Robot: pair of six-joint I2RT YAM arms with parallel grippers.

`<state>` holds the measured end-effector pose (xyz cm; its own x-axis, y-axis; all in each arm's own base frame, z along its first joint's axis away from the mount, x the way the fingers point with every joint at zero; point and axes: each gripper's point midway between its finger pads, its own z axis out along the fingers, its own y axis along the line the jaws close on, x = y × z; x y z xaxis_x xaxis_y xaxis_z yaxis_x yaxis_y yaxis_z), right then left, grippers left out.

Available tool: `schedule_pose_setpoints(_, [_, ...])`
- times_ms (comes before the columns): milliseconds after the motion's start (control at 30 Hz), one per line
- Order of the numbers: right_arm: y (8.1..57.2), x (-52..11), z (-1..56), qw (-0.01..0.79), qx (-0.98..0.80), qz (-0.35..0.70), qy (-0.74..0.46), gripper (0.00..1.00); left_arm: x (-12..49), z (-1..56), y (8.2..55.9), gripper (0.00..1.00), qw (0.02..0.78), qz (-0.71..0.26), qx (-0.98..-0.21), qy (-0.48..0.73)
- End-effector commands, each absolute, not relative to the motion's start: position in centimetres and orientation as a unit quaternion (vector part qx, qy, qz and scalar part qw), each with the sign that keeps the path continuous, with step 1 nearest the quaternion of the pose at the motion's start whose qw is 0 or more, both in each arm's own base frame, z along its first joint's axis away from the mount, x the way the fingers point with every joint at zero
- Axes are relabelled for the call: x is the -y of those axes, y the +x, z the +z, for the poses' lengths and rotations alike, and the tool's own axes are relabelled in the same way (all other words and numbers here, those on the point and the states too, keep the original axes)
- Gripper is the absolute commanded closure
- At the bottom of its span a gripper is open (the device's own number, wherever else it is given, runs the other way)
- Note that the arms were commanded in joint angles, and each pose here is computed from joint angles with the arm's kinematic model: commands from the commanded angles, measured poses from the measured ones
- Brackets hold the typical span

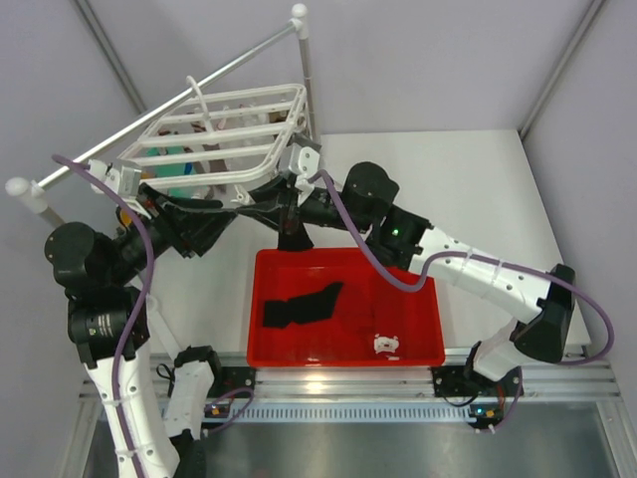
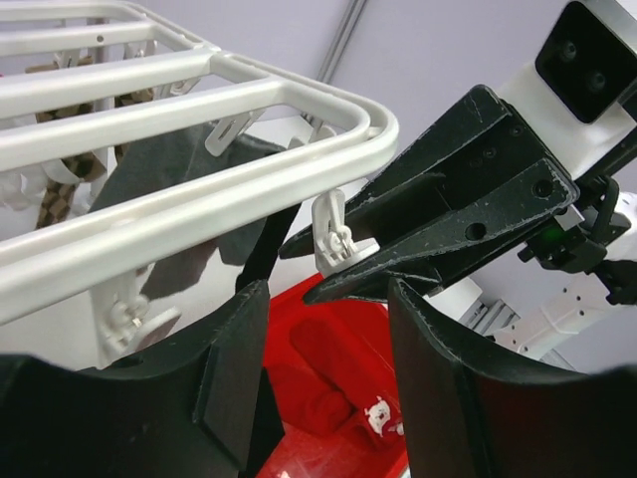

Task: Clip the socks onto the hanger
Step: Open the clamp at the hanger.

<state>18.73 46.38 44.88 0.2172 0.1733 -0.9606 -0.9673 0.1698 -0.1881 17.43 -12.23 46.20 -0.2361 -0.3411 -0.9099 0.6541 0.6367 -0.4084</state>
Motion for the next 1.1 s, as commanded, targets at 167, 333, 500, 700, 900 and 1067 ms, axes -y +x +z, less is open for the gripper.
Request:
schedule_pose_setpoints(167, [18.0, -46.5, 45.9, 0.586, -0.434, 0.493, -0.475, 1.00, 12.5, 48.5, 17.8, 0.45, 0.643, -0.403, -0.629, 0.166])
schedule_pose_setpoints(333, [17.8, -46.8, 45.9, 0.572, -0.438, 0.505, -0.475, 1.00, 12.6, 48.2, 17.7, 0.51, 0.644, -0.406, -0.627, 0.168])
schedule_pose_setpoints(500, [17.9, -47.0, 46.3, 0.562, -0.445, 0.519, -0.465, 1.00, 12.7, 47.7, 17.6, 0.55, 0.635, -0.412, -0.631, 0.171])
schedule_pose_setpoints(700, [18.0, -47.2, 46.2, 0.539, -0.458, 0.538, -0.459, 1.00, 13.0, 47.1, 17.3, 0.60, 0.626, -0.420, -0.632, 0.178])
schedule_pose_setpoints(900, [18.4, -47.1, 46.6, 0.511, -0.470, 0.569, -0.441, 1.00, 13.0, 46.8, 17.3, 0.68, 0.622, -0.424, -0.635, 0.173])
schedule_pose_setpoints(1067, [17.6, -47.2, 46.6, 0.493, -0.465, 0.581, -0.451, 1.00, 12.8, 46.9, 17.6, 0.85, 0.622, -0.426, -0.638, 0.157])
